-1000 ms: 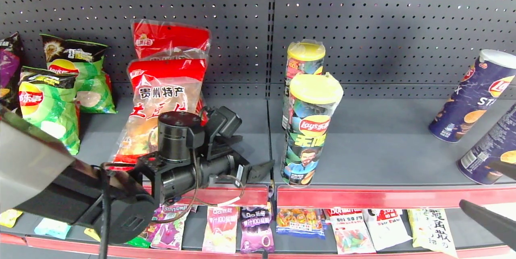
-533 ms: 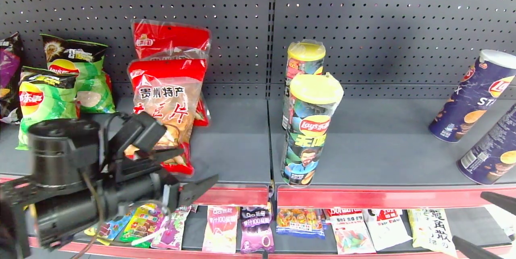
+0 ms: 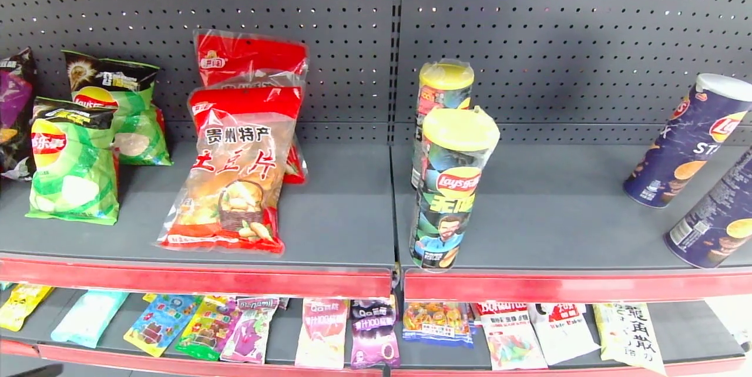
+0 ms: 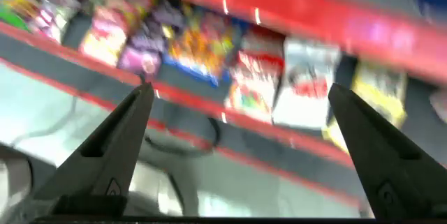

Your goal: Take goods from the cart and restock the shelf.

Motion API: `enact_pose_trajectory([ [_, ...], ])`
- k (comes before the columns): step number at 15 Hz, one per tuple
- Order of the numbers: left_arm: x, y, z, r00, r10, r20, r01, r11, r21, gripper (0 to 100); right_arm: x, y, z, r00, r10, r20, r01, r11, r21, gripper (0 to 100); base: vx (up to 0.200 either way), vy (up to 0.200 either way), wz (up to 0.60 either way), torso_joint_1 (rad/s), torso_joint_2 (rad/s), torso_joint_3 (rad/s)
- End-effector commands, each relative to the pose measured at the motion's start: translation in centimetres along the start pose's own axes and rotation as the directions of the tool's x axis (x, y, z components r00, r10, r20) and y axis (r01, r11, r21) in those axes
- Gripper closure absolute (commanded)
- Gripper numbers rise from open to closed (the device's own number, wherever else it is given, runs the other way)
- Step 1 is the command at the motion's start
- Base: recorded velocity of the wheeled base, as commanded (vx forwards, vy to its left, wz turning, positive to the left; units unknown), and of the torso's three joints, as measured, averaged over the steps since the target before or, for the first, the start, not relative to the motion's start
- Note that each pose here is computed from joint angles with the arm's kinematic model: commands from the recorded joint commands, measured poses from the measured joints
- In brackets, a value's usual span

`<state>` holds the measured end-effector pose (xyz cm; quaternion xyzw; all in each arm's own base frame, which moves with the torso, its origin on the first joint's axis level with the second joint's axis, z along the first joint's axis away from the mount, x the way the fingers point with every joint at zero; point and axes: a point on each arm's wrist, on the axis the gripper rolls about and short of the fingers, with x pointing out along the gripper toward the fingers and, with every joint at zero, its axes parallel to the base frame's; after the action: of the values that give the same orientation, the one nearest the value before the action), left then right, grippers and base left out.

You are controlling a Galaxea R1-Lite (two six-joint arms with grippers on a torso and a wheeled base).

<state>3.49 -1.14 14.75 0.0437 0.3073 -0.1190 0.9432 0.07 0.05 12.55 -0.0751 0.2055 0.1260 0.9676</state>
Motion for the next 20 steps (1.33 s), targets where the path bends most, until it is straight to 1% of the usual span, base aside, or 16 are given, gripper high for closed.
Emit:
enact_pose_trajectory([
  [1, -2.5, 0.5, -3.0, 0.982, 0.155, 0.104, -0.141, 0.981, -0.134, 0, -2.4, 0.3, -0.6, 0.989, -0.127, 0.081, 0.124, 0.991, 0.040, 0, 0.000, 0.000, 0.00, 0.000, 0.00, 0.000],
  [2, -2.7, 0.5, -4.1, 0.976, 0.196, 0.100, -0.178, 0.971, -0.162, 0, -2.7, 0.5, -1.2, 0.982, -0.168, 0.083, 0.164, 0.985, 0.056, 0, 0.000, 0.000, 0.00, 0.000, 0.00, 0.000],
  [3, -2.7, 0.3, -5.4, 0.960, 0.267, 0.088, -0.244, 0.947, -0.209, 0, -2.9, 0.9, -2.1, 0.970, -0.235, 0.069, 0.229, 0.970, 0.081, 0, 0.000, 0.000, 0.00, 0.000, 0.00, 0.000],
  [5, -2.5, -0.3, -6.8, 0.913, 0.402, 0.063, -0.367, 0.881, -0.300, 0, -3.2, 1.7, -3.8, 0.943, -0.333, 0.017, 0.328, 0.937, 0.122, 0, 0.000, 0.000, 0.00, 0.000, 0.00, 0.000],
  [6, -2.5, -0.6, -7.3, 0.900, 0.427, 0.088, -0.378, 0.865, -0.329, 0, -3.2, 1.7, -3.9, 0.940, -0.341, 0.005, 0.338, 0.933, 0.125, 0, 0.000, 0.000, 0.00, 0.000, 0.00, 0.000],
  [7, -2.6, -0.7, -7.5, 0.904, 0.406, 0.134, -0.345, 0.877, -0.334, 0, -3.1, 1.7, -4.0, 0.940, -0.342, 0.002, 0.339, 0.933, 0.125, 0, 0.000, 0.000, 0.00, 0.000, 0.00, 0.000],
  [8, -2.9, -1.1, -8.1, 0.910, 0.297, 0.288, -0.212, 0.932, -0.294, 0, -3.0, 1.7, -4.0, 0.945, -0.327, 0.004, 0.324, 0.938, 0.125, 0, 0.000, 0.000, 0.00, 0.000, 0.00, 0.000],
  [9, -2.9, -1.3, -8.4, 0.910, 0.213, 0.356, -0.133, 0.962, -0.238, 0, -3.0, 1.8, -4.0, 0.953, -0.303, 0.010, 0.300, 0.946, 0.121, 0, 0.000, 0.000, 0.00, 0.000, 0.00, 0.000],
  [10, -2.9, -1.2, -7.4, 0.872, 0.186, 0.452, -0.123, 0.978, -0.167, 0, -2.8, 1.9, -3.9, 0.977, -0.209, 0.051, 0.202, 0.973, 0.108, 0, 0.000, 0.000, 0.00, 0.000, 0.00, 0.000],
  [11, -2.2, -1.1, -7.7, 0.870, 0.188, 0.456, -0.141, 0.981, -0.136, 0, -2.4, 1.7, -3.7, 0.969, -0.223, 0.104, 0.213, 0.973, 0.092, 0, 0.000, 0.000, 0.00, 0.051, 0.00, 0.002],
  [12, -0.9, -0.8, -8.4, 0.863, 0.214, 0.459, -0.173, 0.976, -0.130, 0, -1.5, 1.4, -3.4, 0.949, -0.241, 0.205, 0.233, 0.971, 0.061, 0, 0.000, 0.000, 0.00, 0.000, 0.00, 0.000],
  [13, -0.6, -0.6, -8.3, 0.827, 0.245, 0.505, -0.194, 0.969, -0.152, 0, -1.0, 1.2, -3.2, 0.920, -0.257, 0.295, 0.259, 0.965, 0.034, 0, 0.000, 0.000, 0.00, 0.000, 0.00, 0.000],
  [14, -0.5, -0.6, -8.2, 0.809, 0.252, 0.531, -0.191, 0.967, -0.168, 0, 0.3, 1.0, -4.2, 0.889, -0.280, 0.362, 0.296, 0.955, 0.012, 0, 0.000, 0.000, 0.00, 0.000, 0.00, 0.000],
  [16, -0.3, -0.6, -8.3, 0.812, 0.234, 0.534, -0.186, 0.972, -0.143, 0, 0.3, 0.9, -4.3, 0.878, -0.356, 0.320, 0.345, 0.934, 0.093, 0, 0.000, 0.000, 0.00, 0.000, 0.00, 0.000],
  [18, -0.3, -0.6, -8.3, 0.813, 0.233, 0.533, -0.183, 0.972, -0.145, 0, 0.3, 0.9, -4.3, 0.880, -0.356, 0.314, 0.329, 0.934, 0.139, 0, 0.000, 0.000, 0.00, 0.000, 0.00, 0.000],
  [20, -0.3, -0.6, -8.3, 0.821, 0.179, 0.542, -0.125, 0.983, -0.134, 0, 0.3, 0.9, -4.4, 0.897, -0.307, 0.319, 0.278, 0.951, 0.133, 0, 0.000, 0.000, 0.00, 0.000, 0.00, 0.000],
])
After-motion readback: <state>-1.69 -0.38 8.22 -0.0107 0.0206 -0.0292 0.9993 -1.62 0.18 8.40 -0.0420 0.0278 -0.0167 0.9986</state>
